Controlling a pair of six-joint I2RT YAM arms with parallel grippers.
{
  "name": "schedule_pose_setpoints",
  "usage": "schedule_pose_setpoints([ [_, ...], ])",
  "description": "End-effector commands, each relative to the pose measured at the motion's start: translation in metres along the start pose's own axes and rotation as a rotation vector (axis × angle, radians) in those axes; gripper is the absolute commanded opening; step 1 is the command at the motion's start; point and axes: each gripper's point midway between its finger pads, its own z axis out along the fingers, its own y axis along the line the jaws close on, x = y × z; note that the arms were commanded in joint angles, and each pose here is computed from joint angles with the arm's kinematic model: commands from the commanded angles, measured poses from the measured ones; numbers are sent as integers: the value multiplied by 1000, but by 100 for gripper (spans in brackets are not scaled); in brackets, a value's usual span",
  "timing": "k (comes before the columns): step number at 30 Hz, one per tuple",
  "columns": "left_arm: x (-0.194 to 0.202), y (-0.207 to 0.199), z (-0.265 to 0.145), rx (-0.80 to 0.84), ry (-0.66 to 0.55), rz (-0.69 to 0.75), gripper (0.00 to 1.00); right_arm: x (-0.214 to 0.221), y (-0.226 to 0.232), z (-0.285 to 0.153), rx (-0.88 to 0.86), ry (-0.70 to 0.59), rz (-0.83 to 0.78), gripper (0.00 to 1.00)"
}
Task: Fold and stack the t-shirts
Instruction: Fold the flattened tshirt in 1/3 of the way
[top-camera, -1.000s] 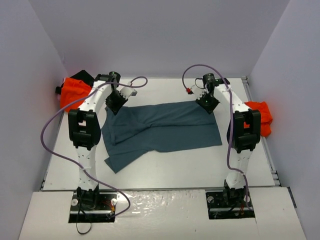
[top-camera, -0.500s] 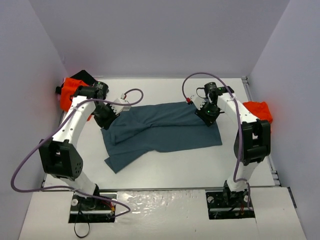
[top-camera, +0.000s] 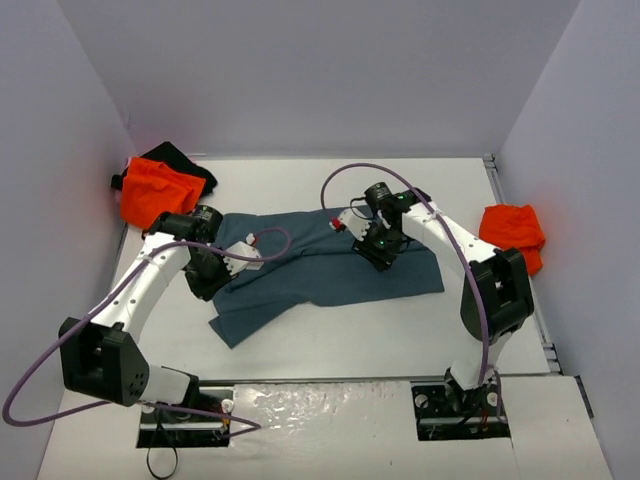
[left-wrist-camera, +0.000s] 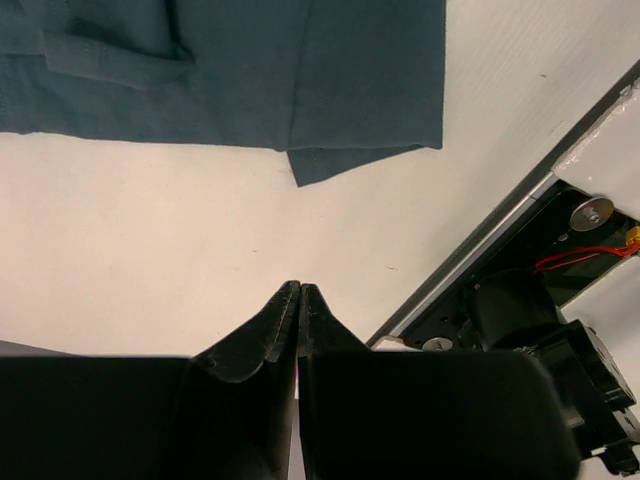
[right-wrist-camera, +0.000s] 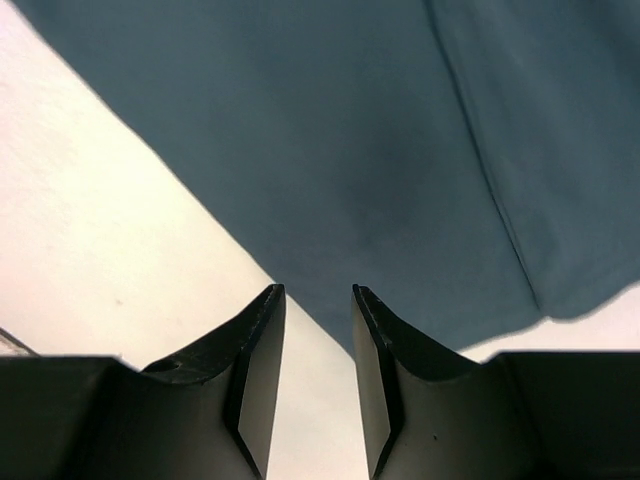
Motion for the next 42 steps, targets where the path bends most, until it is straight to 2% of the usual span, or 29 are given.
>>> schedule_pose_setpoints([
  [1, 6, -22, -6, 14, -19, 35, 1, -15, -11, -12, 106, -45, 53, 31],
  [4, 14, -26, 8, -26, 24, 51, 17, -10, -22, -3, 154, -23, 113, 31],
  [8, 19, -24, 23, -99, 64, 83, 23, -3, -29, 8, 178, 9, 149, 31],
  [15, 30, -31, 49, -145, 146, 154, 25, 5, -58, -2, 303, 26, 269, 31],
  [23, 16, -31, 63, -119, 171, 176, 25, 18, -59, 10, 320, 68, 316, 29],
  [26, 1, -19, 69, -136, 169, 190, 24, 15, -59, 18, 309, 63, 312, 28],
  [27, -7, -11, 70, -158, 164, 192, 21, 10, -63, 18, 312, 52, 311, 27],
  [28, -17, -2, 71, -184, 157, 192, 16, 3, -68, 17, 320, 37, 309, 25],
  [29, -28, 6, 67, -193, 133, 181, 6, -1, -71, 15, 326, 30, 305, 23],
  [30, -40, 16, 64, -223, 101, 161, 1, -4, -74, 14, 333, 26, 299, 19],
  [34, -73, 57, 47, -332, 3, 69, 0, -6, -80, 13, 337, 24, 276, 0],
  [38, -111, 100, 26, -441, -90, -5, 0, -9, -86, 19, 320, 12, 286, 0],
  [42, -121, 133, 37, -419, -46, -66, 0, -18, -101, 22, 329, -19, 302, 0],
])
